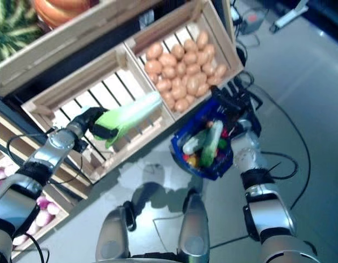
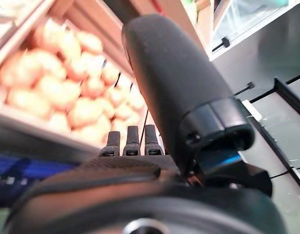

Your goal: Put vegetables into the basket

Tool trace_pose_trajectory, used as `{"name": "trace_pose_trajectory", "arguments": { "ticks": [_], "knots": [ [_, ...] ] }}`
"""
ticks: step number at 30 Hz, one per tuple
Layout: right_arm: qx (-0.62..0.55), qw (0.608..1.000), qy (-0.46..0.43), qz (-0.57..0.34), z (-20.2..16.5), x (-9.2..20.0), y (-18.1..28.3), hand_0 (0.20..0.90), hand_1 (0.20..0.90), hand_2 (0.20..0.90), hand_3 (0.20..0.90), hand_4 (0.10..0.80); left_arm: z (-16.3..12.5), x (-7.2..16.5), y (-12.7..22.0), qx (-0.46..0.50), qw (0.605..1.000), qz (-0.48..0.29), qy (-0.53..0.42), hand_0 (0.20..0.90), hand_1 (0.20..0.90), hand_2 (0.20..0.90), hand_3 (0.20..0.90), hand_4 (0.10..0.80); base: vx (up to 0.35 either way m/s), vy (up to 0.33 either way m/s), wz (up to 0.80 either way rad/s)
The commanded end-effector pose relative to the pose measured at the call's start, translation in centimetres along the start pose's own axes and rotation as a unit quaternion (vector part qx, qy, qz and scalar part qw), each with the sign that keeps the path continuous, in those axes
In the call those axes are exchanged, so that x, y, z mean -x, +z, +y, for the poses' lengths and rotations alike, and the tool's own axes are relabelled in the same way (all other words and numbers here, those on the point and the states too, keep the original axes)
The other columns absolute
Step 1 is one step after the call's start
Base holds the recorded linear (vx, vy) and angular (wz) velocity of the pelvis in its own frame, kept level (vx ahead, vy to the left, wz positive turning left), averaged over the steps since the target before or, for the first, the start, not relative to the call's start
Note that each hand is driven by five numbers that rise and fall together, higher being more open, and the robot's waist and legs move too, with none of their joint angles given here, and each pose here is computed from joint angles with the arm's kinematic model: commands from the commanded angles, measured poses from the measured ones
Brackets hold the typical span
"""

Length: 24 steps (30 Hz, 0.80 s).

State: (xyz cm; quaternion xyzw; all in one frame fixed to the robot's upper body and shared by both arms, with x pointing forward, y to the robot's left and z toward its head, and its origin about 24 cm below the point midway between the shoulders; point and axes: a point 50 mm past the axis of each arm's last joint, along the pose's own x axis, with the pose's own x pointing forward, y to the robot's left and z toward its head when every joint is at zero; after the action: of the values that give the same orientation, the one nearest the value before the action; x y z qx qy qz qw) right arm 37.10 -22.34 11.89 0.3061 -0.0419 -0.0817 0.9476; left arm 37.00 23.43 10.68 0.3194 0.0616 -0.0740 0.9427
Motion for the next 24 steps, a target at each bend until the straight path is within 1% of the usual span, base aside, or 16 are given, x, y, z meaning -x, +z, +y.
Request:
{"name": "trace_pose_trajectory", "arguments": {
  "ticks": [1,4,6,7,8,12,18,19,24],
  "knots": [
    [0.023,0.998,-0.036,-0.036,-0.1,0.8,-0.2,0.9,0.9,0.9,0.9,0.8,-0.9,0.1,2.6,0.064,0.993,-0.097,0.021,0.3,0.3,0.3,0.3,0.4,0.206,0.046,0.04],
    [0.0,1.0,0.003,-0.02,1.2,1.3,-1.3,0.9,0.9,0.9,0.9,0.8,-2.5,0.5,2.2,0.084,0.991,-0.1,0.007,0.3,0.3,0.3,0.3,0.4,0.163,0.042,-0.08],
    [-0.041,0.996,0.076,0.014,2.6,2.3,-2.9,0.9,0.9,0.9,0.9,0.8,-3.9,1.2,1.9,0.11,0.987,-0.115,-0.004,0.3,0.3,0.3,0.3,0.4,0.125,0.052,-0.09],
    [-0.041,0.996,0.076,0.015,2.5,2.3,-2.9,0.9,0.9,0.9,0.9,0.8,-4.0,1.2,1.8,0.11,0.987,-0.114,-0.004,0.3,0.3,0.3,0.3,0.4,0.089,0.045,-0.05],
    [-0.042,0.993,0.106,0.022,2.8,3.0,-3.5,0.9,0.9,0.9,0.9,0.8,-4.8,1.6,1.9,0.123,0.985,-0.124,-0.013,0.3,0.3,0.3,0.3,0.4,0.076,0.034,-0.04],
    [-0.067,0.986,0.144,0.042,2.7,4.0,-4.6,0.9,0.9,0.9,0.9,0.8,-6.0,2.4,2.7,0.147,0.976,-0.156,-0.025,0.3,0.3,0.3,0.3,0.4,0.065,0.029,0.03],
    [-0.094,0.981,0.147,0.086,2.2,4.7,-6.3,0.9,0.9,0.9,0.9,0.8,-7.0,3.0,4.1,0.159,0.968,-0.192,-0.037,0.3,0.3,0.3,0.3,0.4,0.035,0.013,0.05],
    [-0.106,0.978,0.145,0.107,2.1,4.9,-7.0,0.9,0.9,0.9,0.9,0.8,-7.4,3.0,4.9,0.161,0.964,-0.206,-0.041,0.3,0.3,0.3,0.3,0.4,0.017,-0.004,0.04],
    [-0.113,0.975,0.14,0.134,1.8,5.5,-8.2,0.9,0.9,0.9,0.9,0.8,-7.7,3.2,5.7,0.168,0.96,-0.22,-0.046,0.3,0.3,0.3,0.3,0.4,0.035,-0.011,0.13]
  ]
}}
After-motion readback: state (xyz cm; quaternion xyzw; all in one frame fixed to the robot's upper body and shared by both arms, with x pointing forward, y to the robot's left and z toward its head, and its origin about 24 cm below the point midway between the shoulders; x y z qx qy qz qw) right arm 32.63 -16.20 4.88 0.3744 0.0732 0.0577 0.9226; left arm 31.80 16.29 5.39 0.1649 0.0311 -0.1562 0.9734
